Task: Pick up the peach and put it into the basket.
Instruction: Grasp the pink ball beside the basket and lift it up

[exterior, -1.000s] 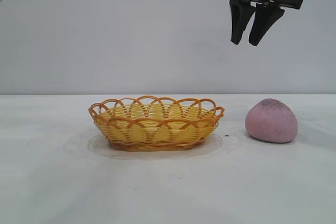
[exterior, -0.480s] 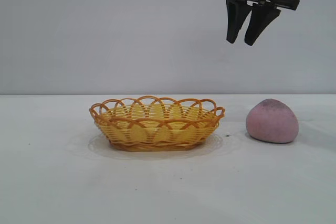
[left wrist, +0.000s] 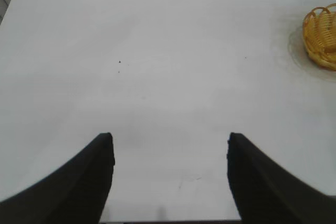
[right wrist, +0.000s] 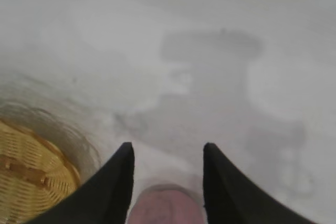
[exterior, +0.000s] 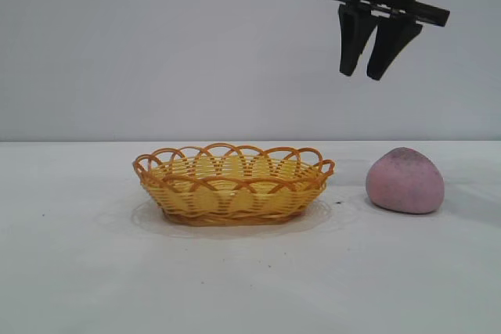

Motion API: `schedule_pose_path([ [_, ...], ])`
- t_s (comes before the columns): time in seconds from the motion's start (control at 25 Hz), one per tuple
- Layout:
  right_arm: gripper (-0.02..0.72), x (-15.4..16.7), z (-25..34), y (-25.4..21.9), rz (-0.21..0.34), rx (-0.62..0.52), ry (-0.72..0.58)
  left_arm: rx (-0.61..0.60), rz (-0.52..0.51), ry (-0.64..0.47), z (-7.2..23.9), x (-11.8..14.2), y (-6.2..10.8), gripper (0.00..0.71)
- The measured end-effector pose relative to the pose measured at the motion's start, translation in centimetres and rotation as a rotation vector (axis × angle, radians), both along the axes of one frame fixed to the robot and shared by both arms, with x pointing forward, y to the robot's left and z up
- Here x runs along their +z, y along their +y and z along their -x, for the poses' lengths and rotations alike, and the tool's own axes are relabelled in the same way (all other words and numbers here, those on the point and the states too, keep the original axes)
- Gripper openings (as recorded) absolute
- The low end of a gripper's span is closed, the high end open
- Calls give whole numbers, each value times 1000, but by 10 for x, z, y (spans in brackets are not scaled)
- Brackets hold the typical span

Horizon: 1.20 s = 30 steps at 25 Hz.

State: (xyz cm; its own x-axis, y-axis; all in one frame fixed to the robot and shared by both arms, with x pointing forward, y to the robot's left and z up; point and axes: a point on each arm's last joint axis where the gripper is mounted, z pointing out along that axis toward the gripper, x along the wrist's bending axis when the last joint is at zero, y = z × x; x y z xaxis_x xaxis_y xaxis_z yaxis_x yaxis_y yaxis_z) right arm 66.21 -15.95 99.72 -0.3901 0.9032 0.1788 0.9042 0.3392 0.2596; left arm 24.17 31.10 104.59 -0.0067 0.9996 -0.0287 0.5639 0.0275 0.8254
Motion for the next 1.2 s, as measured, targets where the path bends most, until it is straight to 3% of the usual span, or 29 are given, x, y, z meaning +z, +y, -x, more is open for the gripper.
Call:
schedule_pose_path([
  [0.12,306,-17,8,-2,17,0,60,-5,-4,0,0,0,0,455],
  [0.16,306,-20,10,-3,20,0,71,-5,-4,0,0,0,0,401],
  [0.6,306,-36,25,-7,61,19,200,-13,7,0,0,0,-1,400],
  [0.8,306,-68,47,-14,102,21,310,-15,10,1,0,0,-2,400],
  [0.92,134,-82,54,-17,107,33,302,-15,10,1,0,0,-2,400],
  [1.0,52,-74,54,-14,97,42,240,-15,10,1,0,0,-2,400],
  [1.04,55,-66,54,-10,89,52,198,-15,10,1,0,0,-2,400],
  [1.08,0,-55,56,-4,80,65,152,-15,10,1,0,0,-2,400],
  [1.2,0,-11,63,21,39,132,-2,-15,10,1,0,0,-2,400],
])
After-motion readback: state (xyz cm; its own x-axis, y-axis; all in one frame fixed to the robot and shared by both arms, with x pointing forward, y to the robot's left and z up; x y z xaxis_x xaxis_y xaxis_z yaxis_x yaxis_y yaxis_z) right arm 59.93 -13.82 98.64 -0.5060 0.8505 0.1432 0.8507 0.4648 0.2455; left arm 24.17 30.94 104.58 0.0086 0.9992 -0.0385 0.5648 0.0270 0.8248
